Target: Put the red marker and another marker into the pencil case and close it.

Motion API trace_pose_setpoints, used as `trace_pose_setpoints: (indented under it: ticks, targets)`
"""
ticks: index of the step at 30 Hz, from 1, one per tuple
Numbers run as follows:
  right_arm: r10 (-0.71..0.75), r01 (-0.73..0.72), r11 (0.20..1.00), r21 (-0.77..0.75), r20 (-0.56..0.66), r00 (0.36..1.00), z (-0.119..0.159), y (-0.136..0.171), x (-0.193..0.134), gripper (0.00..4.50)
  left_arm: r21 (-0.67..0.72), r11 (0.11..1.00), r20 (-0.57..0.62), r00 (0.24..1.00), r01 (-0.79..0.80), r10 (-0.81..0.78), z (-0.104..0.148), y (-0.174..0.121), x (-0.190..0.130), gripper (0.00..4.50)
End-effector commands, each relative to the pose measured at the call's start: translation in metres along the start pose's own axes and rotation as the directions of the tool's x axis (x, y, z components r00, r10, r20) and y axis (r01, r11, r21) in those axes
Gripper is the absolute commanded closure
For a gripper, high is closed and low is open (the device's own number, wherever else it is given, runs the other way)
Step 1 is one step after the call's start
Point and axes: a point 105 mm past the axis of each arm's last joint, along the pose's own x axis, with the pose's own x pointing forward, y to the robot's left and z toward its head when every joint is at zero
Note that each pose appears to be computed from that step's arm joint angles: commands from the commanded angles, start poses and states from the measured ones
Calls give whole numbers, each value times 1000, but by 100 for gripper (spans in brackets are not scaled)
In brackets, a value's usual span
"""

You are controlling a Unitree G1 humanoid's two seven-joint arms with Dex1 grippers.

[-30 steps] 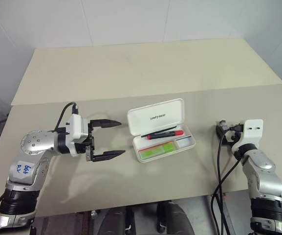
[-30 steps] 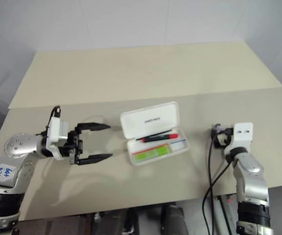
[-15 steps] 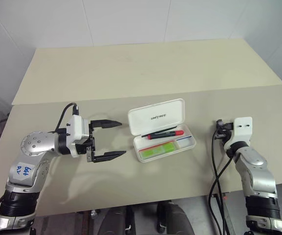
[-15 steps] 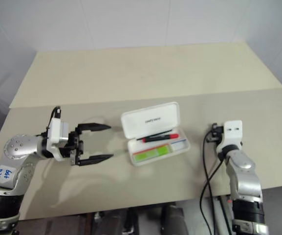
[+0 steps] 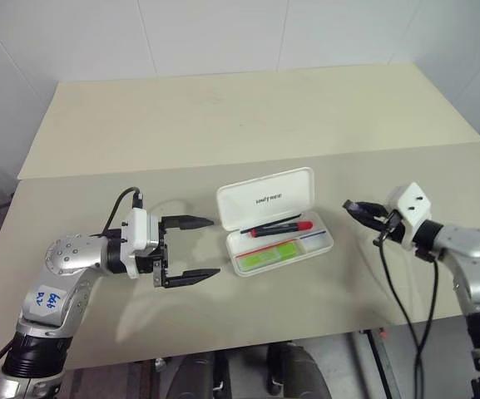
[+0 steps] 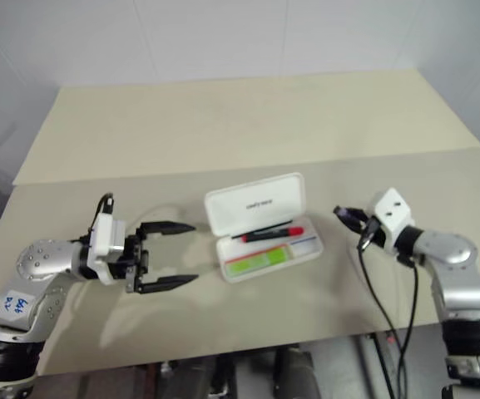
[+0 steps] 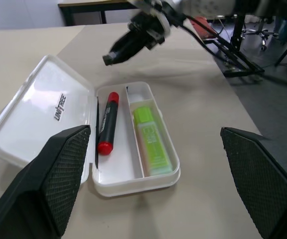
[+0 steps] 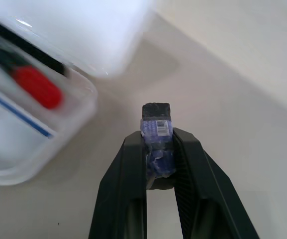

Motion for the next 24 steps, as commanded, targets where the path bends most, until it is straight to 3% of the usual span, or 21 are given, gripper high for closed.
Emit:
trace_pose_setpoints:
  ticks: [1,9,24]
  targets:
    - [178,-174,981,-82,46,983,16,6,-1,412,35,999,21,1000,-5,4,8,-3,0,0]
    - [482,-473,856,-209,-4,876,18,32,25,412,38,999,10,1000,-19,18,12,-7,-3,0]
    - [572,-560,795,-233,-22,820,9,33,36,412,37,999,-6,999,-39,39,16,-8,-8,0]
